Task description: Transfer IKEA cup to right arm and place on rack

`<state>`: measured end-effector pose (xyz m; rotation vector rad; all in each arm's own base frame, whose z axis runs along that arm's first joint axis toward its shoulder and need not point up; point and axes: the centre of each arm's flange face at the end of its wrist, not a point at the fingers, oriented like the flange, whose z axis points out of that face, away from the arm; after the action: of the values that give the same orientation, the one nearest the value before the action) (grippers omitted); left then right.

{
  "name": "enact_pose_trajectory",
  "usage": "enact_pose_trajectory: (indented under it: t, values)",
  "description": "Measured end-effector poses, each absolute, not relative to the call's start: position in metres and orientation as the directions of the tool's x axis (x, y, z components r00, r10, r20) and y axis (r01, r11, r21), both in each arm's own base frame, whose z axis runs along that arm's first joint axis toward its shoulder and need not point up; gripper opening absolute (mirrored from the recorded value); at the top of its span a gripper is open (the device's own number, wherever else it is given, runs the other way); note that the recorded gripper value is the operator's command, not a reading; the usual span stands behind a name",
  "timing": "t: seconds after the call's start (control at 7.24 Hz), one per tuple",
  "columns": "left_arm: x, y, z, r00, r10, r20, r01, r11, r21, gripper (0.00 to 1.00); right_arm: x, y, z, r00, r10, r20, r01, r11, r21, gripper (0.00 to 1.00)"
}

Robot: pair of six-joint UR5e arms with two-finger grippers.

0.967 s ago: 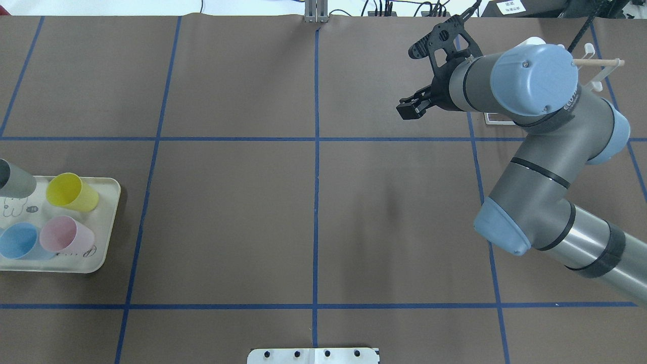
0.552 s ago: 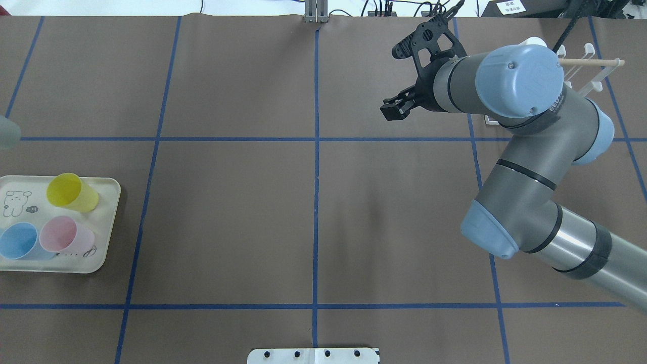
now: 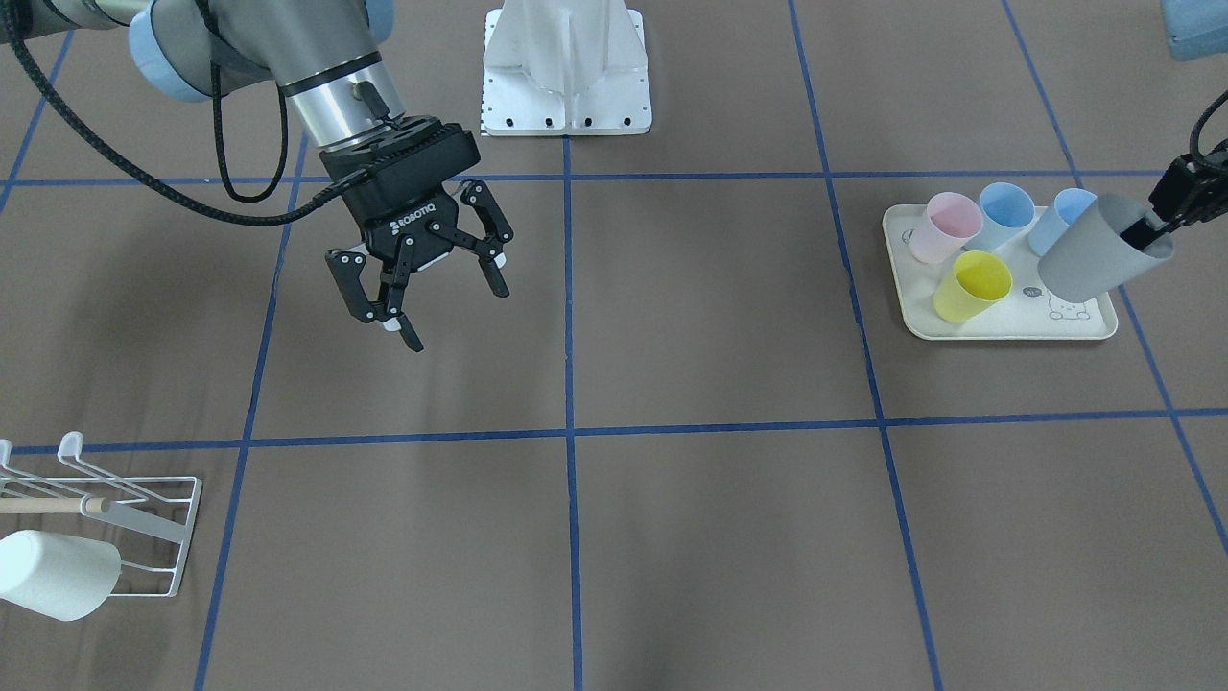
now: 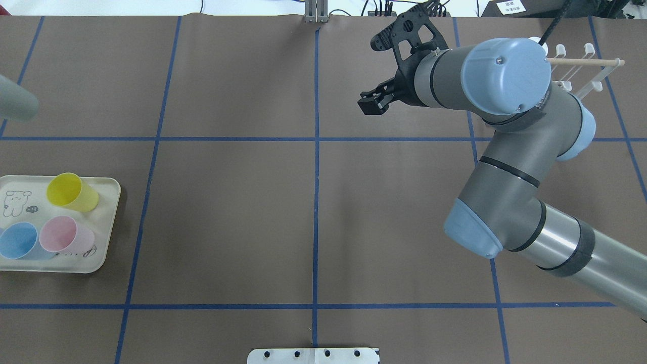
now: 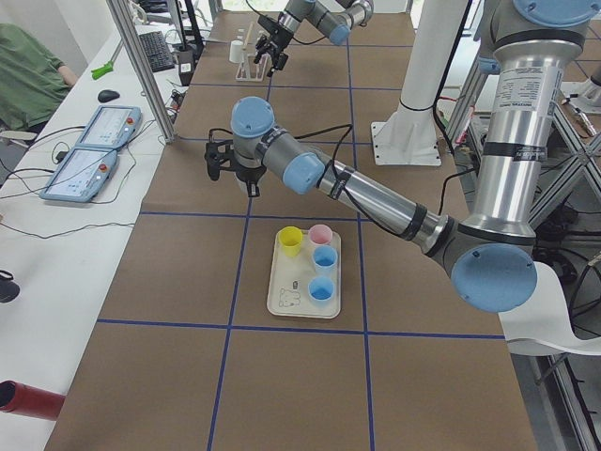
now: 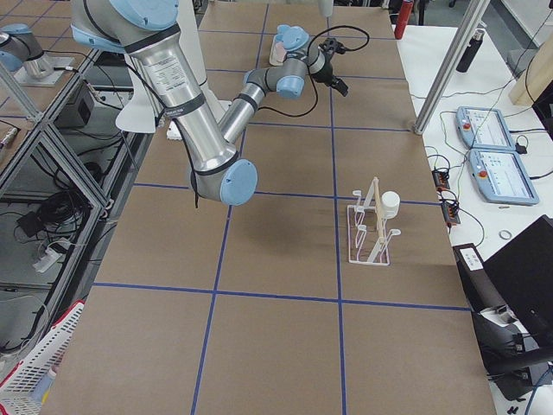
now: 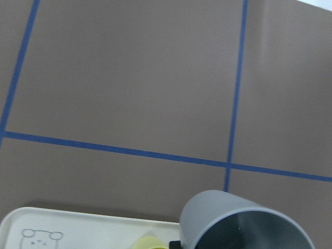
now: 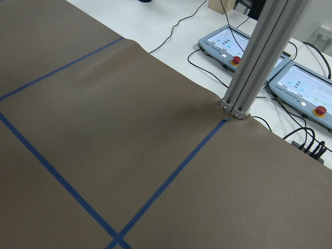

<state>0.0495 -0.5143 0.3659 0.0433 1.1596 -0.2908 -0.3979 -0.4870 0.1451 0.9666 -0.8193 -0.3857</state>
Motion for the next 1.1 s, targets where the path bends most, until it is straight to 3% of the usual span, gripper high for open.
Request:
enact_pose_trajectory:
  t: [0.41,1.1]
  values:
    - [0.067,-0.532,0.274,0.221,-0.342,-0.913,0.24,0.927,-0.289,0.0,-0.427,-0.453,0.116,0.622,-0.66,0.421,-0.172,0.409,0.896,0.99]
    - [0.138,-0.524,0.178,0.159,-0.463,-0.872,0.113,0.886,-0.45,0.0,-0.453,-0.409,0.059,0.575,-0.738,0.352,-0.234,0.264,0.936,0.98]
